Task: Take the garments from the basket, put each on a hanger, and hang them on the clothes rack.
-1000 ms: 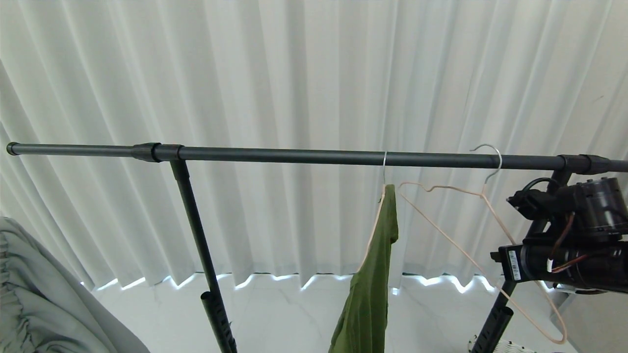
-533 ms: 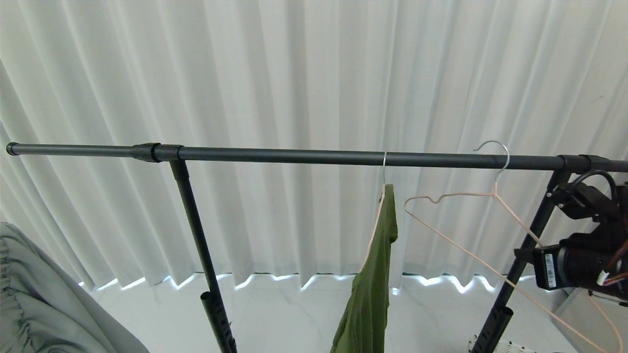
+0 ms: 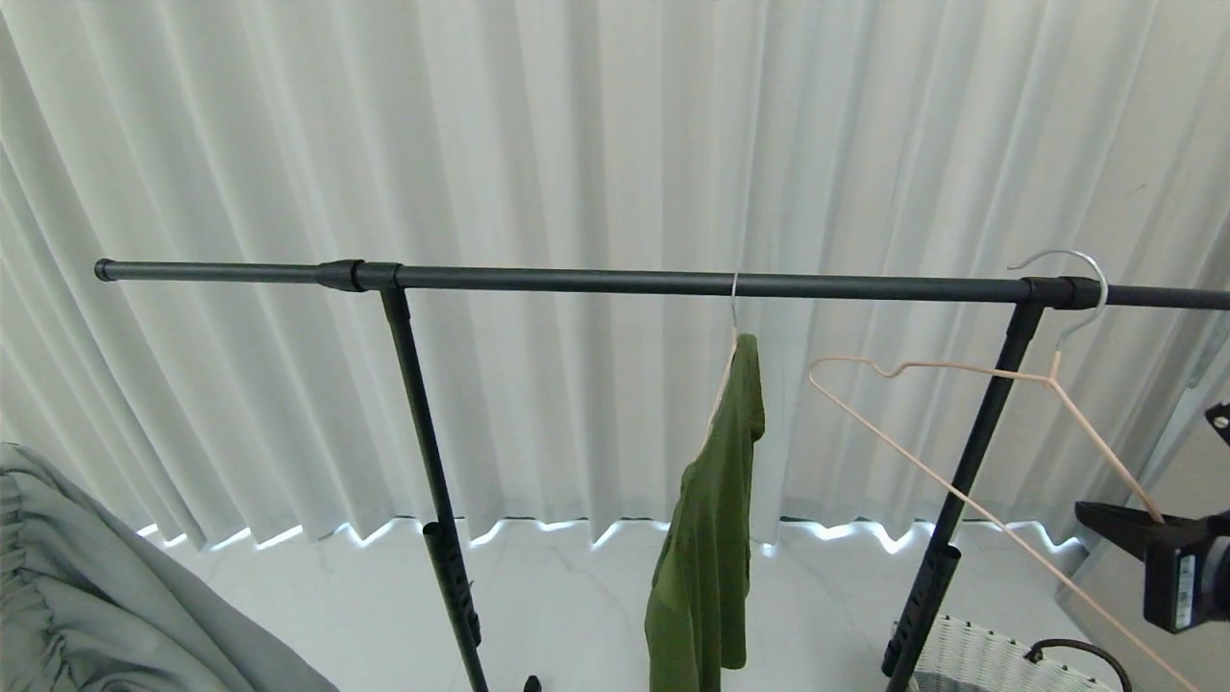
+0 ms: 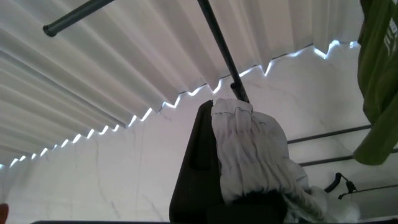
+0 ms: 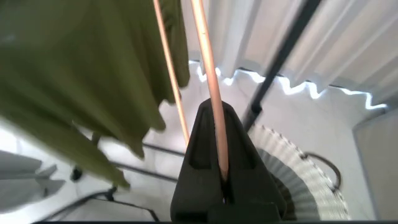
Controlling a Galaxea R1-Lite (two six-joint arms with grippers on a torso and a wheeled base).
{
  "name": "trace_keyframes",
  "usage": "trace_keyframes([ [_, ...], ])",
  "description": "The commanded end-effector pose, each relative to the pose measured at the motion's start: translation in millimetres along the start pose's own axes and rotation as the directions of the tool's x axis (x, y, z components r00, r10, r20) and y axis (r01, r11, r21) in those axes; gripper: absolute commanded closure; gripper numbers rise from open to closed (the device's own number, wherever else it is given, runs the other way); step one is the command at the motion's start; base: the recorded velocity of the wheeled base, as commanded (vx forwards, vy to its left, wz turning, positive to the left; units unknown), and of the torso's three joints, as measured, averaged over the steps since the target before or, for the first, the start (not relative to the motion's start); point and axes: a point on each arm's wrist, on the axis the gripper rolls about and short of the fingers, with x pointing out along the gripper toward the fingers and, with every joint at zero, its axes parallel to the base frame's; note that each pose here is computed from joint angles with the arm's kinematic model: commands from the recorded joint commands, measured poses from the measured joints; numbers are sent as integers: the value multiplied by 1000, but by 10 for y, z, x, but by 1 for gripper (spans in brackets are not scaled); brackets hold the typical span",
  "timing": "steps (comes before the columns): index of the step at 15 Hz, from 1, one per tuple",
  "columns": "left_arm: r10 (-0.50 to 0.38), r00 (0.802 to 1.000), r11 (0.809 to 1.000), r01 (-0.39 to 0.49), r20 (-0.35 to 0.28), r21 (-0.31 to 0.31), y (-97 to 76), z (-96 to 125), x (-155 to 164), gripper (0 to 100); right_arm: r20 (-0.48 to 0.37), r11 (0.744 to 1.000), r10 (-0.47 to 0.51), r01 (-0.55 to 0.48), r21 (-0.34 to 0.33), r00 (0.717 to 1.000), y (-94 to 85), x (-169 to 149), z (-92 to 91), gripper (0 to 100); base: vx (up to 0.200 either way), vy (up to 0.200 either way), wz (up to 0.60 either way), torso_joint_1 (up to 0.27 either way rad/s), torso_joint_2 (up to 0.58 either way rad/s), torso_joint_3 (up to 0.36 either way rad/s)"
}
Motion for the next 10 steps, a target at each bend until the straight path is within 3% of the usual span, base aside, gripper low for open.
trace_keyframes([
  [1,1,1000,1000,-1,-2,2,-3,-6,3,100,79,1000,13,-13,-7,997,-19,-271,-47,100,-200,0,0,-2,2,2],
  [6,3,999,999,-1,-42,52,-110,-62,91,100,156,994,107,-102,-39,982,39,-501,-74,100,-200,0,0,0,0,2],
  [8,2,1000,999,-1,-28,38,-164,-29,134,100,165,989,143,-136,-52,976,69,-516,-39,100,0,0,0,0,0,0],
  [10,2,1000,999,-1,-23,32,-235,43,186,100,162,968,248,-236,-87,955,158,-536,-13,100,0,0,0,0,0,0],
])
